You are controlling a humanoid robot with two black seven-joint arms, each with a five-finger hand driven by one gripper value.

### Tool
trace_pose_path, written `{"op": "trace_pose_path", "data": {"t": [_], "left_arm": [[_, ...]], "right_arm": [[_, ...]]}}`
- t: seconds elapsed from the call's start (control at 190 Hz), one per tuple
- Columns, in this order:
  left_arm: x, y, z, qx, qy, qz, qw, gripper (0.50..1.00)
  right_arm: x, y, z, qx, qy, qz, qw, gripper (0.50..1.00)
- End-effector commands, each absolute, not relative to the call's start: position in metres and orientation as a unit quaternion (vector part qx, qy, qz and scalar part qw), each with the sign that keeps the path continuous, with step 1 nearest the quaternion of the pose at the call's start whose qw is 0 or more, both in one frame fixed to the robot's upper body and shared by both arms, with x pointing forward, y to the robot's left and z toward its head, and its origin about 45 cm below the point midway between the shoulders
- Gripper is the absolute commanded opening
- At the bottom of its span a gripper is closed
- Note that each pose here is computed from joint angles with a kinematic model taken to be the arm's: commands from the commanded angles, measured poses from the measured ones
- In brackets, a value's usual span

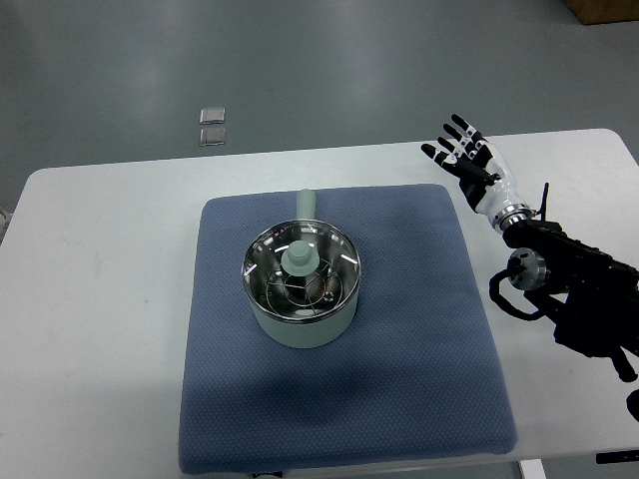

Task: Open lid and place right of pot
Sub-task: 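Swing the right hand over the saucepan toward the lid knob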

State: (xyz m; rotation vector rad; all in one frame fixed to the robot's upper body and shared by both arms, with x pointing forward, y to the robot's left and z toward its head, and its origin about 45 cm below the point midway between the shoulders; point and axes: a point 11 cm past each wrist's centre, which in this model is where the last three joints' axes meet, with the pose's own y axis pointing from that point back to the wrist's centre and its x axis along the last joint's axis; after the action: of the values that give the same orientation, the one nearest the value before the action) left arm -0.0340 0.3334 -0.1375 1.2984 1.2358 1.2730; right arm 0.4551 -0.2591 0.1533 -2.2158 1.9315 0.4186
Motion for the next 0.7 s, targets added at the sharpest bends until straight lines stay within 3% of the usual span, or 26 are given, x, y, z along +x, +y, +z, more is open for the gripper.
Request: {"op": "trace_pose_path", "data": {"t": [0.0,0.205,0.221,0.421,0.485,0.695], "left_arm": [[-0.034,0.333,-0.137,0.526,0.501,0.516,0.454,1.0],[-0.034,0.333,-0.137,0.526,0.501,0.516,0.454,1.0],[-0.034,0.333,-0.137,0.525,0.501,0.516,0.454,1.0],[-0.034,0.333,-0.137,0.526,0.501,0.516,0.454,1.0],[-0.034,0.333,-0.137,0.526,0.501,0.516,0.454,1.0],[-0.034,0.333,-0.137,0.525,0.501,0.516,0.454,1.0]], "right_arm": [[0.459,-0.25,0.164,-0.775,0.623,0.094,0.056,0.928],[0.471,-0.232,0.2,-0.838,0.546,-0.019,-0.009,0.928],[0.474,-0.225,0.218,-0.86,0.502,-0.08,-0.042,0.928],[0.484,-0.202,0.282,-0.895,0.361,-0.234,-0.119,0.928],[0.485,-0.199,0.285,-0.896,0.353,-0.241,-0.123,0.928],[0.454,-0.132,0.335,-0.886,0.132,-0.398,-0.199,0.928]]}}
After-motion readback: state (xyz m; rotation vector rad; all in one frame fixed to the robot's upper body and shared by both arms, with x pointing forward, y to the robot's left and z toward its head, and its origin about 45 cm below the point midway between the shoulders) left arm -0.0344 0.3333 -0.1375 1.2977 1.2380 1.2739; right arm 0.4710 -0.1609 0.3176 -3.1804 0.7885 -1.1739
